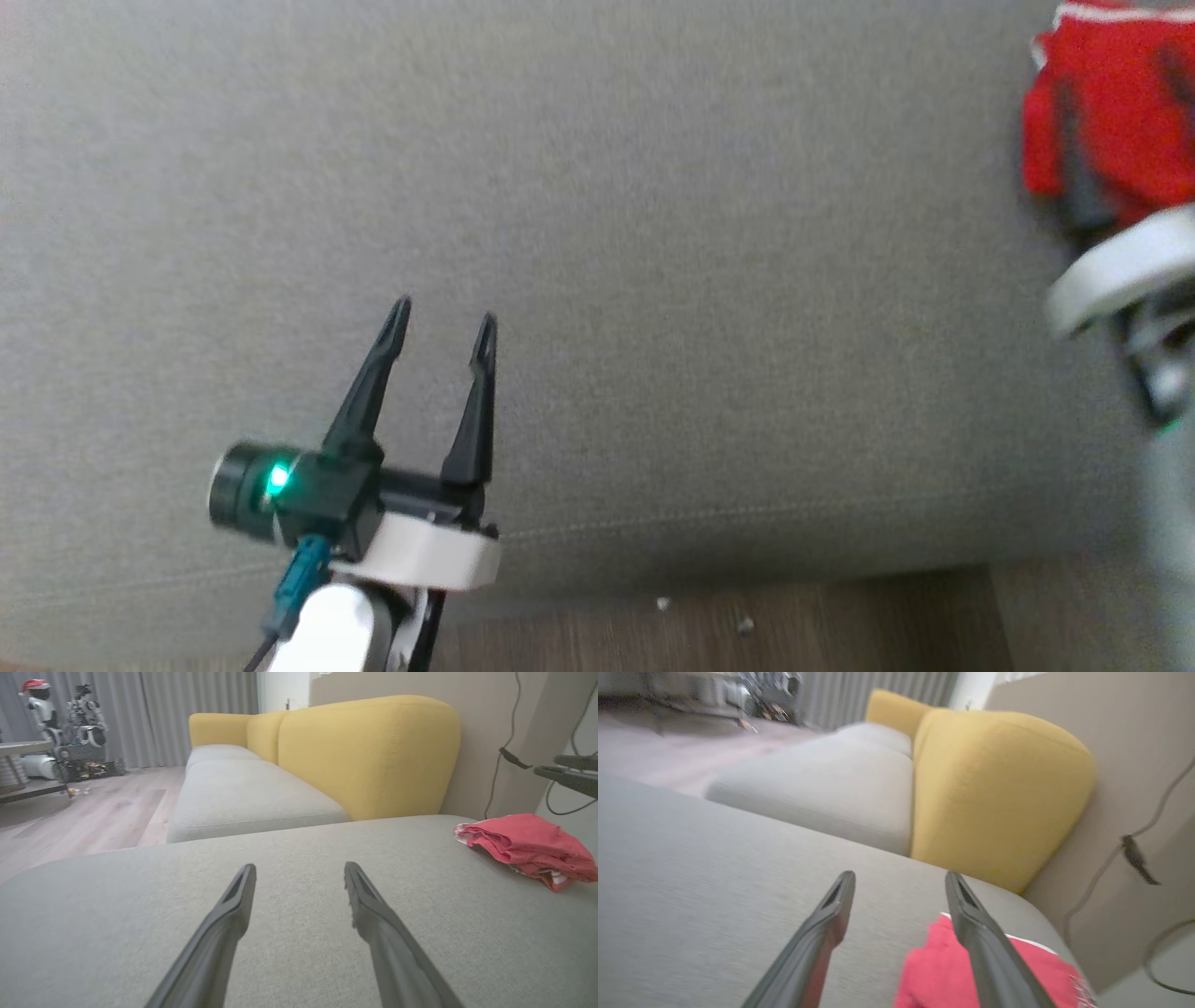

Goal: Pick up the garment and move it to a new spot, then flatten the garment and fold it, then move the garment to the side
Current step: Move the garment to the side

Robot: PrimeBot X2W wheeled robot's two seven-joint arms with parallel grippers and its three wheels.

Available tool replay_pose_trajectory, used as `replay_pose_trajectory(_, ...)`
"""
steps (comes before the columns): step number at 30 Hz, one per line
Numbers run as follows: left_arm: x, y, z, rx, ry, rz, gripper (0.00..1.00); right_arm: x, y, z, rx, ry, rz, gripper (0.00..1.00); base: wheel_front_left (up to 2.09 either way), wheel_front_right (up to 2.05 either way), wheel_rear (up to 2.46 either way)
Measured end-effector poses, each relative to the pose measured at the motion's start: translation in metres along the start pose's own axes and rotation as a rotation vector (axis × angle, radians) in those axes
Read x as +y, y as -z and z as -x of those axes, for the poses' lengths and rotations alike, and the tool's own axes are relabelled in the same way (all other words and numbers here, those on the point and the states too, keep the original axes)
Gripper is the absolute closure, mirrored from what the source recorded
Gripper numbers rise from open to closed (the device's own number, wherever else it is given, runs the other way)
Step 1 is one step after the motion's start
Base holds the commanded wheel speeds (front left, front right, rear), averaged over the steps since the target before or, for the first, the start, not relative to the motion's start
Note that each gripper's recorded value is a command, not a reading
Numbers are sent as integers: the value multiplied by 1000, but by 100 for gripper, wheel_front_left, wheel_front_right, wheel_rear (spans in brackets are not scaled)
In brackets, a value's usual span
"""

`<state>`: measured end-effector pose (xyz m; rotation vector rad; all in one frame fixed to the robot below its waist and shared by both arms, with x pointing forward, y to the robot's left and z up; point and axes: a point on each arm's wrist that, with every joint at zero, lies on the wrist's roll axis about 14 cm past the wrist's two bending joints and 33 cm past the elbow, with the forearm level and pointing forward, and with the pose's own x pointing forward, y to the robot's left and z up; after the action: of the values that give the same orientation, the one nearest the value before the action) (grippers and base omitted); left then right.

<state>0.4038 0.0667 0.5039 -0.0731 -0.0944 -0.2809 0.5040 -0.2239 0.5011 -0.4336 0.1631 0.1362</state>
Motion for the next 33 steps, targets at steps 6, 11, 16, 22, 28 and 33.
replay_pose_trajectory(6, 16, -16, 34, -14, -108, 36, 0, 70, -13, 40, -185, -88, -251, 0, 0, 0, 0)
replay_pose_trajectory(11, 36, -35, 60, -59, -211, 45, 0, 113, -28, 72, -239, -136, -397, 0, 0, 0, 0)
replay_pose_trajectory(16, 50, -47, 89, -92, -275, 33, 0, 115, -55, 109, -345, -130, -475, 0, 0, 0, 0)
replay_pose_trajectory(22, 57, -53, 113, -111, -309, 14, 0, 128, -24, 138, -263, -125, -501, 0, 0, 0, 0)
replay_pose_trajectory(28, 53, -42, 129, -73, -293, -14, 0, 133, 0, 154, -195, -117, -505, 0, 0, 0, 0)
replay_pose_trajectory(33, 53, -36, 129, -53, -288, -14, 0, 132, 2, 155, -193, -110, -511, 0, 0, 0, 0)
